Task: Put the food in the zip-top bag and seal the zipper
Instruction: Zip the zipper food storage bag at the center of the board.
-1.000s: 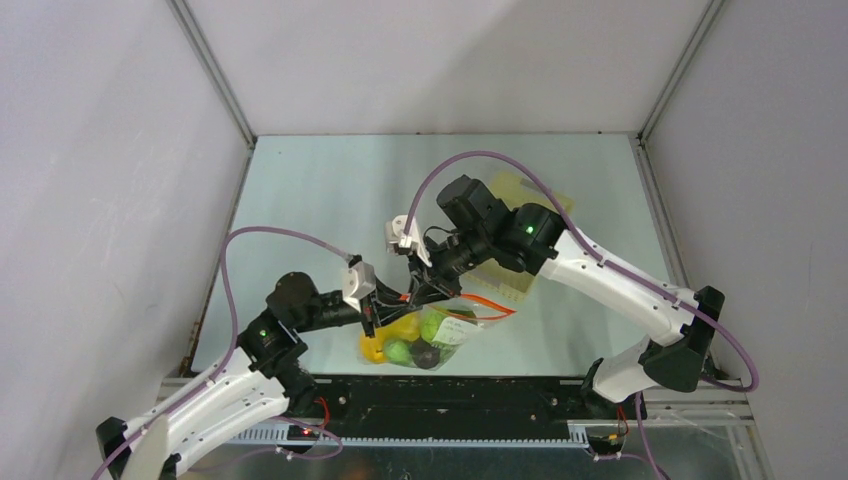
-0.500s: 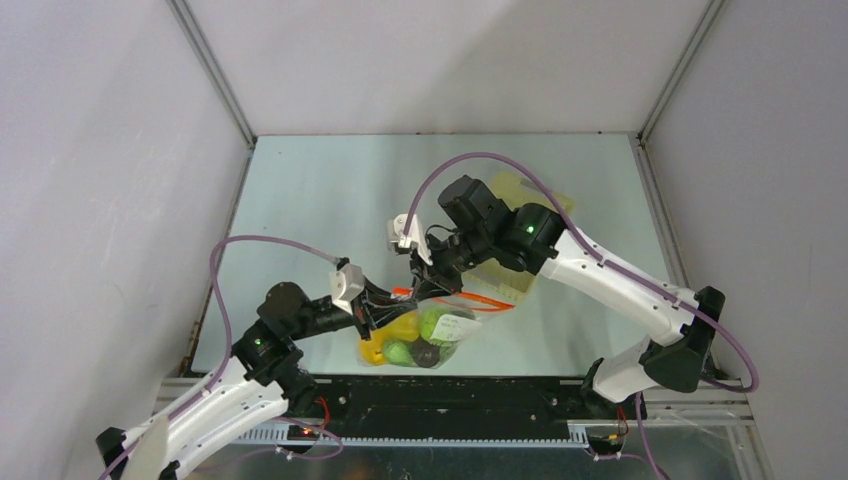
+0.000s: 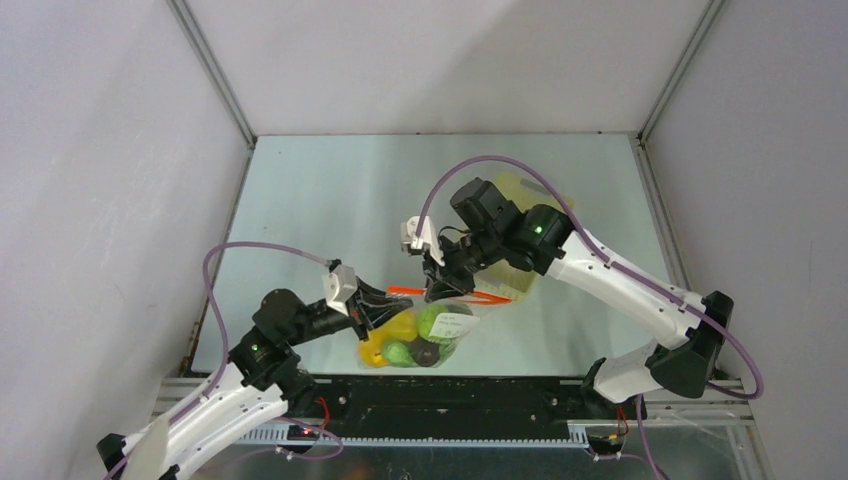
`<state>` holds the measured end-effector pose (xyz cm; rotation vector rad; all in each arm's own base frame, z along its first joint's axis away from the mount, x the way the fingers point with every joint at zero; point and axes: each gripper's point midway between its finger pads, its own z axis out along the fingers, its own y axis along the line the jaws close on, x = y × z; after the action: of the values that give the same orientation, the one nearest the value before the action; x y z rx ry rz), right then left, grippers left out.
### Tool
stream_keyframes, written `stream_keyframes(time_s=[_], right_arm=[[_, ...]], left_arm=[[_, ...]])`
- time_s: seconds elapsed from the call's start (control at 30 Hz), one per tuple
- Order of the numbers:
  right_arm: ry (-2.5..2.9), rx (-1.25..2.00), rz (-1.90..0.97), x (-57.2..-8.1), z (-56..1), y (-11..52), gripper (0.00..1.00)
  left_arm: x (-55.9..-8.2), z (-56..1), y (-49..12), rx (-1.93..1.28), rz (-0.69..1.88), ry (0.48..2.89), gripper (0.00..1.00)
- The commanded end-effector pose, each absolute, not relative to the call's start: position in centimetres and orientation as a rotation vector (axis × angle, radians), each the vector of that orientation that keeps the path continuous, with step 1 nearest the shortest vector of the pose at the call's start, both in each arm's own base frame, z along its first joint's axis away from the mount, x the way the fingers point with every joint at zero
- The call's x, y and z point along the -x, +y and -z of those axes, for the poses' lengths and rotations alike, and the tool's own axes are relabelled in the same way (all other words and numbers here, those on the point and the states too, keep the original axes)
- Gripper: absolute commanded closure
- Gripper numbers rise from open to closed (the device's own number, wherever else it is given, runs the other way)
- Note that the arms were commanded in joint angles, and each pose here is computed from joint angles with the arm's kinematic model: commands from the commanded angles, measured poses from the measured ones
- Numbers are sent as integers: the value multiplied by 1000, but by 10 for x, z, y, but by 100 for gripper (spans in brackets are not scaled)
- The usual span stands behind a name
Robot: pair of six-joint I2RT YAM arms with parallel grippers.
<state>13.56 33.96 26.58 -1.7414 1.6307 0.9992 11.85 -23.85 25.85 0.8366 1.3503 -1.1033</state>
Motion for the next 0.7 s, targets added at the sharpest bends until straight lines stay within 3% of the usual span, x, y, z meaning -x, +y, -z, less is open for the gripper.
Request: stream_keyframes(time_s=[0.0, 0.67], right_arm=[[1679, 1708, -958, -141, -265, 316, 93], [1855, 1639, -852, -153, -235, 269, 96]], left_arm=[[-127, -277, -230, -744, 1072, 1300, 100], [-151, -282, -211, -579, 953, 1309, 100]])
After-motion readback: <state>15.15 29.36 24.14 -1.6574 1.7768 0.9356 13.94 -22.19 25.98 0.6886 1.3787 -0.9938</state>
